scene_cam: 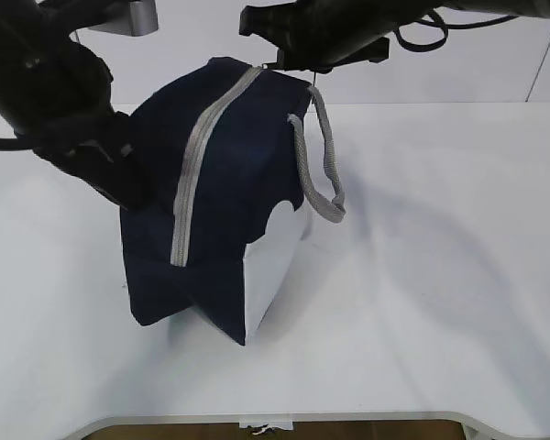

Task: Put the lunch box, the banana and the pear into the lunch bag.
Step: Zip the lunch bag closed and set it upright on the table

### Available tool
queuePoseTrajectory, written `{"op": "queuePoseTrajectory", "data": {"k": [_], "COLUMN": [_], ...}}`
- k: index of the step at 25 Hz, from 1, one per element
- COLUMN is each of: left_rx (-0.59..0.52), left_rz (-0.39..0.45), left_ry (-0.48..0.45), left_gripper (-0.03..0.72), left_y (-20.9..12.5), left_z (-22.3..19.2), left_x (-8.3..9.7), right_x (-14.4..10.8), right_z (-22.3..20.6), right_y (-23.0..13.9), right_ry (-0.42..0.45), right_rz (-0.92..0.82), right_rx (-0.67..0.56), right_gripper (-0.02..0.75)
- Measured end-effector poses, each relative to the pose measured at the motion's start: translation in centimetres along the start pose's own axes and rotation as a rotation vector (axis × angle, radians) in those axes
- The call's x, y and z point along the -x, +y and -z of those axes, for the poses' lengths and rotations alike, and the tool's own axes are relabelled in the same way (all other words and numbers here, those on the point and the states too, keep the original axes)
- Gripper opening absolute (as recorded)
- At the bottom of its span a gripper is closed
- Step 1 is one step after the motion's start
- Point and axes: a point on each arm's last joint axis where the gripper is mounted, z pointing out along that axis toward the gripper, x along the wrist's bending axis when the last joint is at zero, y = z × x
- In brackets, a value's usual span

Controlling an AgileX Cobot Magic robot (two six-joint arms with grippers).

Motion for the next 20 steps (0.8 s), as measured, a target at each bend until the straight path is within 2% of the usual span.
{"op": "queuePoseTrajectory", "data": {"k": [3, 6, 13, 20], "left_rx": [-0.011, 0.007, 0.158, 0.189], "left_rz": [0.057, 0.104, 0.102, 0.105], "left_ry": [-0.004, -0.006, -0.016, -0.011], "left_gripper": [0.359, 0.436, 0.456, 0.456], "left_y": [-0.1, 0.4, 3.2, 7.4], "left_z": [0.2, 1.3, 4.4, 1.8], "left_x": [0.1, 0.3, 0.9, -0.6], "right_x": [-0.2, -0.3, -0.2, -0.2], "right_z": [0.0, 0.0, 0.0, 0.0], "right_y": [-0.1, -0.1, -0.2, -0.2], "right_ry": [0.022, 0.026, 0.025, 0.026], "right_rz": [-0.008, -0.005, 0.020, 0.043], "right_rx": [-0.014, -0.020, -0.024, -0.025], "right_gripper": [0.001, 0.001, 0.001, 0.001]}}
